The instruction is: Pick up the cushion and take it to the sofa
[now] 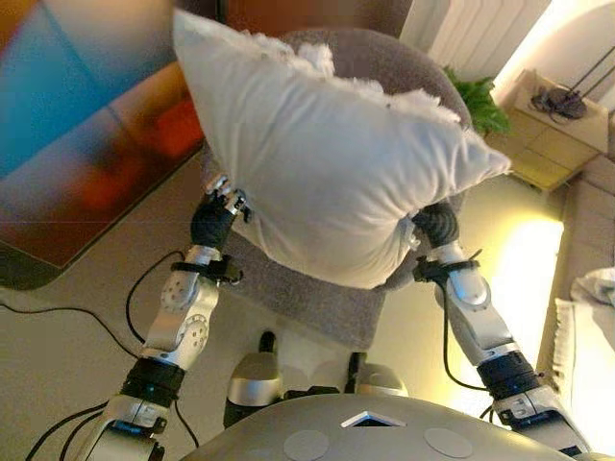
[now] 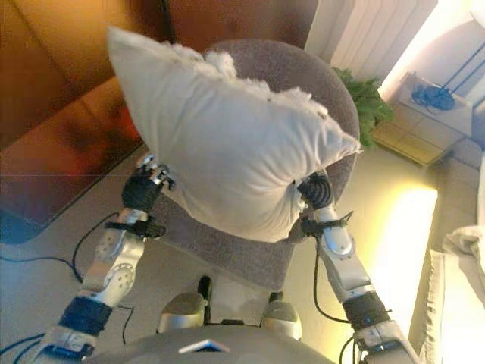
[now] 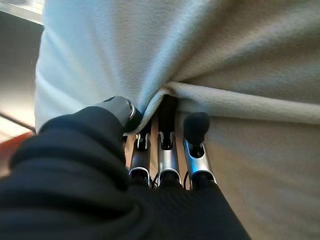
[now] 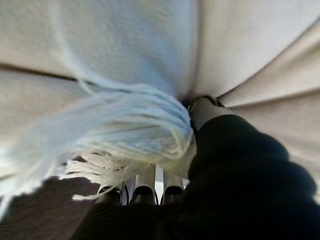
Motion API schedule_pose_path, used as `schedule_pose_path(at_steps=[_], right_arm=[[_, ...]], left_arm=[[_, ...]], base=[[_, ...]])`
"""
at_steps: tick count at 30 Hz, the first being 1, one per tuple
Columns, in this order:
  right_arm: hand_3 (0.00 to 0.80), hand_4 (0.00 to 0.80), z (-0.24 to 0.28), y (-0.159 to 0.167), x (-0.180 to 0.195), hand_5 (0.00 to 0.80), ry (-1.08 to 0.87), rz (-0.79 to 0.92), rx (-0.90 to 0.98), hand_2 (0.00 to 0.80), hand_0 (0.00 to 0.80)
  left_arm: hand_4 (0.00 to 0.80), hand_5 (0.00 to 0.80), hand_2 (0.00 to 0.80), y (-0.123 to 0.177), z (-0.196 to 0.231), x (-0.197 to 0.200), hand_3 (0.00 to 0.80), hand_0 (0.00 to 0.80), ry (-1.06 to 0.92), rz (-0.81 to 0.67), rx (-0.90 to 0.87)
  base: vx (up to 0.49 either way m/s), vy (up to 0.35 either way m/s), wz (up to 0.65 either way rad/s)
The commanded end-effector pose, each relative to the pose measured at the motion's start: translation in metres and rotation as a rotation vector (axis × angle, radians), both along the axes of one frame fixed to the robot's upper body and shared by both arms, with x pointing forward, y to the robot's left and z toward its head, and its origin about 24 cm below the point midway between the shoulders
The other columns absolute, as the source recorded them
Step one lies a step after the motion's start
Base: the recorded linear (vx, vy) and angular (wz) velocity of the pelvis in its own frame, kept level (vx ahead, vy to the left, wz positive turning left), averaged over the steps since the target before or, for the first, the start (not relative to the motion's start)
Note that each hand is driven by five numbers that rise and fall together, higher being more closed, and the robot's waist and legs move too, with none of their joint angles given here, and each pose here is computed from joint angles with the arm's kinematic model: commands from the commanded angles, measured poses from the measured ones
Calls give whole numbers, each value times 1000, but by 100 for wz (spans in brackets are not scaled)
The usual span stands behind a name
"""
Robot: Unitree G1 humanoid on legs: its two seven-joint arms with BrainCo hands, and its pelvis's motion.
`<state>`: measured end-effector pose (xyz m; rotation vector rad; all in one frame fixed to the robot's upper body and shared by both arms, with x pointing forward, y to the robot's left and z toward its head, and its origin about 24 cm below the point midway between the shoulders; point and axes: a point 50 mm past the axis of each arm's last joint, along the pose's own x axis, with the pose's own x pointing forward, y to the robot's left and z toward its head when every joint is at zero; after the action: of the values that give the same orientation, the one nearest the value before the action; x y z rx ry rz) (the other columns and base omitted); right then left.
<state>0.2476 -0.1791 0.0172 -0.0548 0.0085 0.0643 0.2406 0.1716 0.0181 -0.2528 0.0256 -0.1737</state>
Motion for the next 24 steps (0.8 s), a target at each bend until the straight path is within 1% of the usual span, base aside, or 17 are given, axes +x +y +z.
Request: schedule_pose_path(at_steps=[1,4,8,12,15,19,20,24], right_arm=[[800,800,52,25,30,800,-249,111,36,800,800],[800,800,47,29,36,800,-210,137,21,800,800],[800,800,46,32,56,800,-170,108,35,800,800],[800,800,41,38,65,800,-130,74,52,800,800],[800,800,45,43,76,800,-116,55,71,800,800],[800,800,71,54,106,800,-141,43,82,800,800],[800,800,85,56,116,800,-166,49,75,800,800],[800,800,128,58,138,800,-255,82,47,800,800]], left_arm=[[800,800,800,-63,41,25,800,800,-235,-196,-33],[800,800,800,-63,37,33,800,800,-211,-165,-16],[800,800,800,-72,37,45,800,800,-196,-160,19],[800,800,800,-76,37,53,800,800,-182,-164,58],[800,800,800,-79,44,65,800,800,-201,-152,91],[800,800,800,-92,69,88,800,800,-279,-143,120],[800,800,800,-94,81,95,800,800,-315,-146,126],[800,800,800,-94,119,117,800,800,-431,-111,125]], base=[[215,-64,-21],[174,-84,-22],[127,-93,-28],[143,-122,0],[12,-133,6],[-130,-71,2],[-220,-28,2],[-273,15,8]])
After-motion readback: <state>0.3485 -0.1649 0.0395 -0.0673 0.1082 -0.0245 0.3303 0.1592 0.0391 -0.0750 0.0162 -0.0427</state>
